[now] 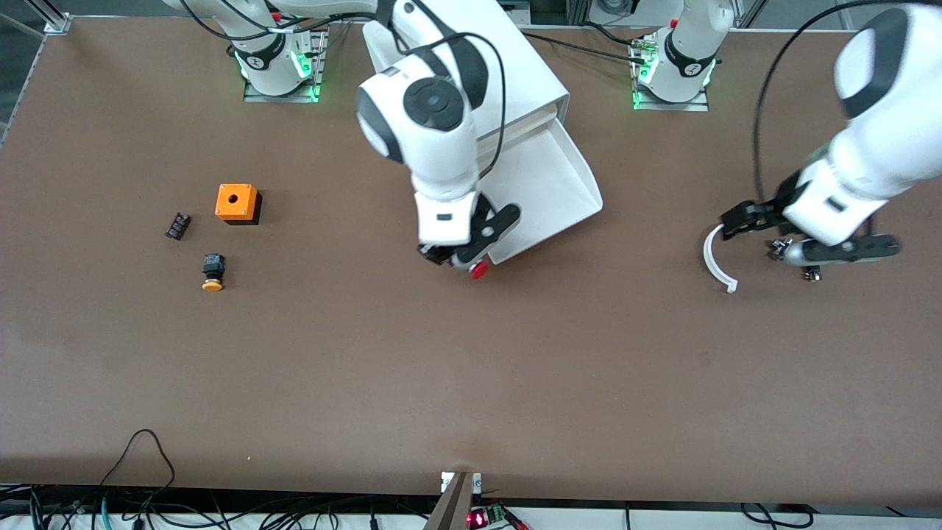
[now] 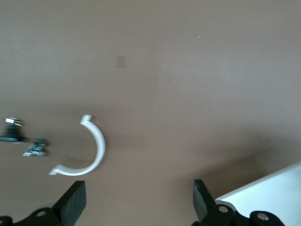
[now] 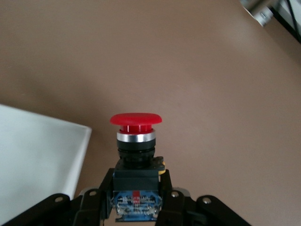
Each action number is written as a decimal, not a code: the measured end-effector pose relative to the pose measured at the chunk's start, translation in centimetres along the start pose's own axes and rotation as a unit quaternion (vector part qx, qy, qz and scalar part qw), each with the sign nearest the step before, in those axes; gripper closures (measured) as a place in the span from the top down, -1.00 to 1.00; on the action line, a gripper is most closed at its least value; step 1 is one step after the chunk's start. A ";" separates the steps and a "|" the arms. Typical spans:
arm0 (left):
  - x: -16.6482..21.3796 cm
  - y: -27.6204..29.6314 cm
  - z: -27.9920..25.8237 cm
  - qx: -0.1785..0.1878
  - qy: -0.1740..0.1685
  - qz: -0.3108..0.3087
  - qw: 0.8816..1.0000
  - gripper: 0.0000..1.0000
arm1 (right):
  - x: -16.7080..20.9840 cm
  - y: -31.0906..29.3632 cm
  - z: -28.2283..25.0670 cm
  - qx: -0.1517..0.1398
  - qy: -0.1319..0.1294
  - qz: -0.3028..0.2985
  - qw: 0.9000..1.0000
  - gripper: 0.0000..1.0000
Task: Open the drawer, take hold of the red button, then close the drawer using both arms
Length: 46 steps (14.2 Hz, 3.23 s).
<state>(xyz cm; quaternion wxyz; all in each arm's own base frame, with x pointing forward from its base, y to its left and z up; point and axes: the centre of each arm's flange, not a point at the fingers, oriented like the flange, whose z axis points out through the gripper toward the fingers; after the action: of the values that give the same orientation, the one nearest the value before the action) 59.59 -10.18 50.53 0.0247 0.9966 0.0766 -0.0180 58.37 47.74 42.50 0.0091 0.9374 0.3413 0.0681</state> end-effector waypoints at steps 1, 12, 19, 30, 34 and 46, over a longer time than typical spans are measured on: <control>-0.1 1.7 1.8 -0.002 -0.002 -0.014 1.000 1.00 | -0.5 2.4 0.3 0.000 -0.010 0.038 0.999 -0.17; -4.5 13.6 20.4 -0.046 0.026 -0.169 0.984 1.00 | -12.8 19.0 13.1 -0.032 -0.150 0.282 0.947 -0.17; -10.3 18.7 23.8 -0.029 -0.003 -0.181 0.983 1.00 | -22.0 27.1 17.1 -0.034 -0.121 0.355 0.926 -0.17; -23.2 26.6 24.5 -0.025 -0.042 -0.099 0.994 1.00 | -27.6 25.6 21.2 -0.036 -0.079 0.342 0.936 0.05; -25.1 27.2 24.7 -0.021 -0.047 -0.082 0.995 1.00 | -27.0 25.8 19.4 -0.035 -0.063 0.359 0.930 0.84; -8.7 15.6 13.8 -0.081 0.074 -0.166 0.980 1.00 | -17.6 29.2 0.6 -0.018 -0.091 0.380 0.921 1.00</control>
<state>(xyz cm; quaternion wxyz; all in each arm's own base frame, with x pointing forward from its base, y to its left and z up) 52.99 -27.65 37.79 0.0960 0.9633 0.2439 0.0578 63.80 14.12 41.61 0.0304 0.9985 -0.0438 -0.0127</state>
